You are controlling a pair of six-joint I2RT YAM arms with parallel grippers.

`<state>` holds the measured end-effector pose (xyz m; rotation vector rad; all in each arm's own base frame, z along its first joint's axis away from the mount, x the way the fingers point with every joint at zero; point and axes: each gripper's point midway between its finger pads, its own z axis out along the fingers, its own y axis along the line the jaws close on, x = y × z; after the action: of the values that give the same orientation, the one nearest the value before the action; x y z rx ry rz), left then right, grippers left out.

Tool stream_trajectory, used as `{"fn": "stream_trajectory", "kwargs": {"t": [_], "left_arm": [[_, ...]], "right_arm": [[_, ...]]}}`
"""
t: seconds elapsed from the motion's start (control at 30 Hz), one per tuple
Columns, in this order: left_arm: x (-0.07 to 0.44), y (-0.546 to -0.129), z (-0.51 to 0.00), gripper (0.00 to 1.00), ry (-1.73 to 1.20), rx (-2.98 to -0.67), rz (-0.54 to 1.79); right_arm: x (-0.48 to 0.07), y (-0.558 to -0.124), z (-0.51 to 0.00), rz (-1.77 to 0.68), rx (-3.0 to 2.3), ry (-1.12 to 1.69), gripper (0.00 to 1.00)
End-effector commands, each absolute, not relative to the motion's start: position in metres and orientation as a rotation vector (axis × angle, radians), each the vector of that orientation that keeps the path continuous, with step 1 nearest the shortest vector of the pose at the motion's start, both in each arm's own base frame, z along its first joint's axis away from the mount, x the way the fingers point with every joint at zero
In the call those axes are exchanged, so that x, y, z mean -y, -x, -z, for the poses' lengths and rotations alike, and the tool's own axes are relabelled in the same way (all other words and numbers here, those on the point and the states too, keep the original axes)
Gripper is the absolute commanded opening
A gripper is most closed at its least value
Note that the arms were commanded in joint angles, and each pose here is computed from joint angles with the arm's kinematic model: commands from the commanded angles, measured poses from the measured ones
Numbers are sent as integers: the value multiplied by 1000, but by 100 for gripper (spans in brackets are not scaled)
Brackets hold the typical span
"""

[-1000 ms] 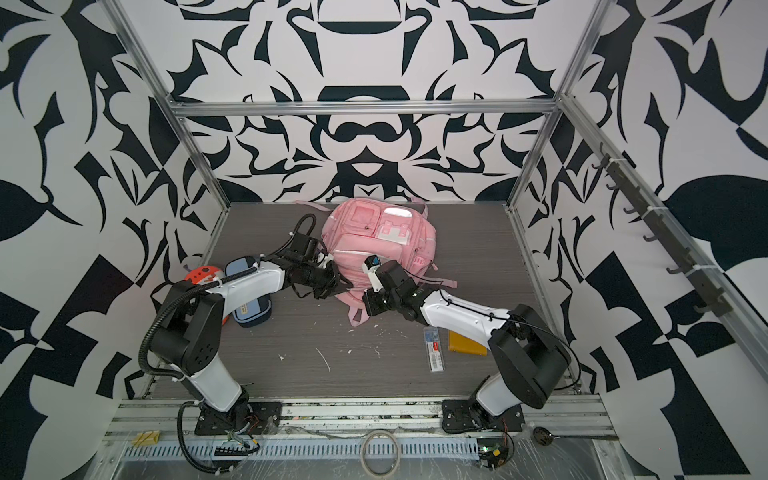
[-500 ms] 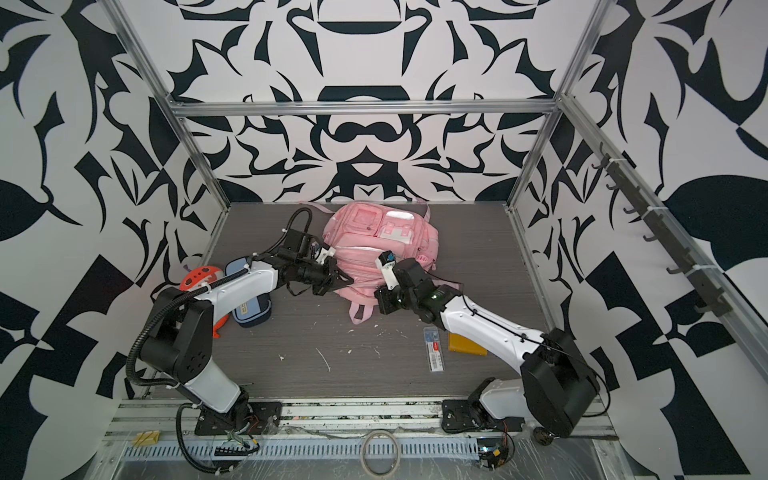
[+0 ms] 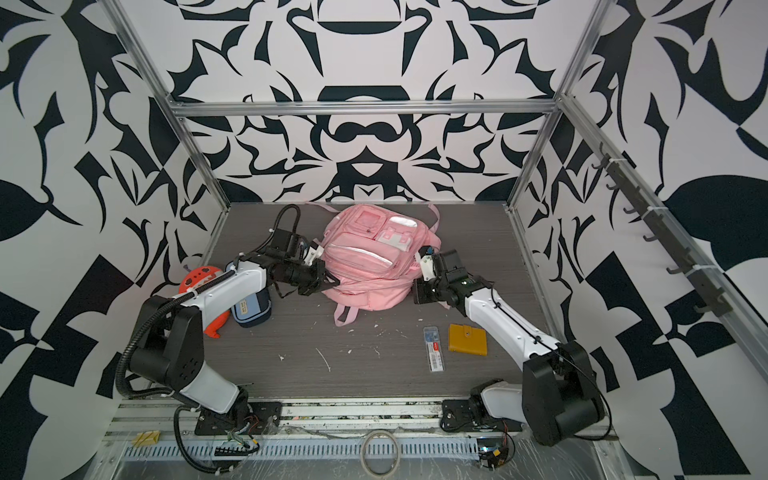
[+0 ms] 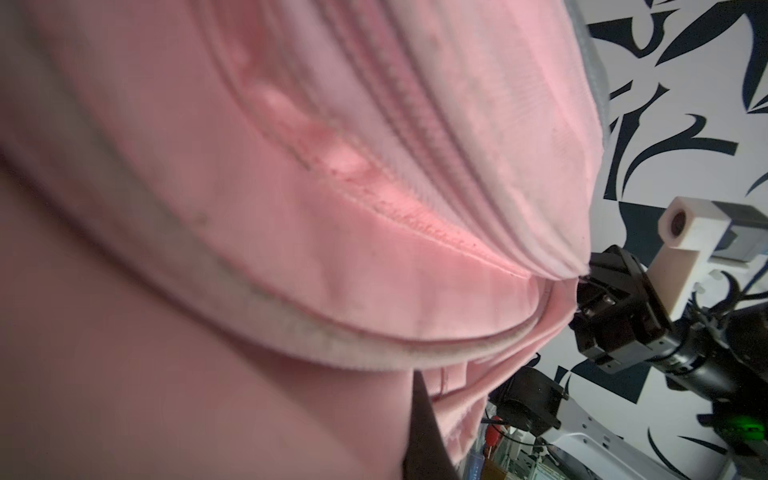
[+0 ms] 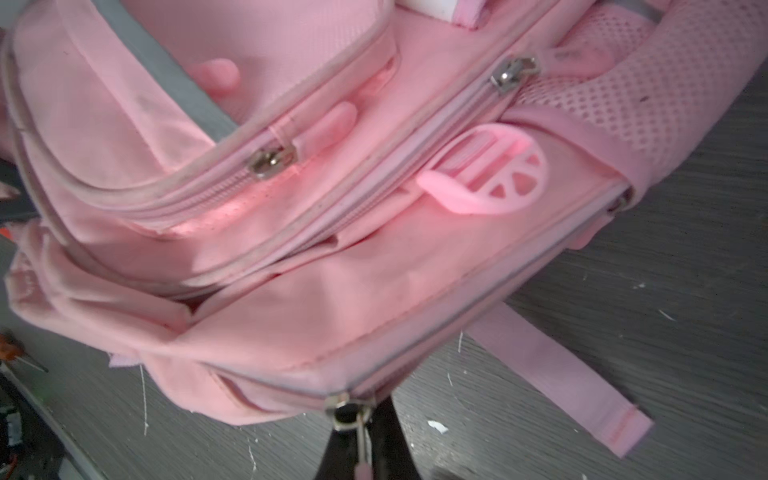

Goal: Pack the student bag

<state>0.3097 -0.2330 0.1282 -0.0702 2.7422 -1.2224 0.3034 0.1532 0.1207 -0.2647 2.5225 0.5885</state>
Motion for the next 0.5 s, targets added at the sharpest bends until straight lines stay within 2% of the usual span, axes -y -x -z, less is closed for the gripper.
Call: {"fn": "stream_trajectory", "kwargs": {"t": [0.0, 0.23, 0.47], "left_arm": [[192, -306, -114, 0, 73, -2801, 967], [191, -296, -120, 0, 58, -2796, 985], [192, -288, -122, 0, 50, -2792, 1019]], "right_arm": [[-102, -330, -134, -341, -2495, 162, 0], [-55, -355, -111, -294, -2518, 22, 0], [-52, -371, -103, -305, -2506, 94, 0]]}}
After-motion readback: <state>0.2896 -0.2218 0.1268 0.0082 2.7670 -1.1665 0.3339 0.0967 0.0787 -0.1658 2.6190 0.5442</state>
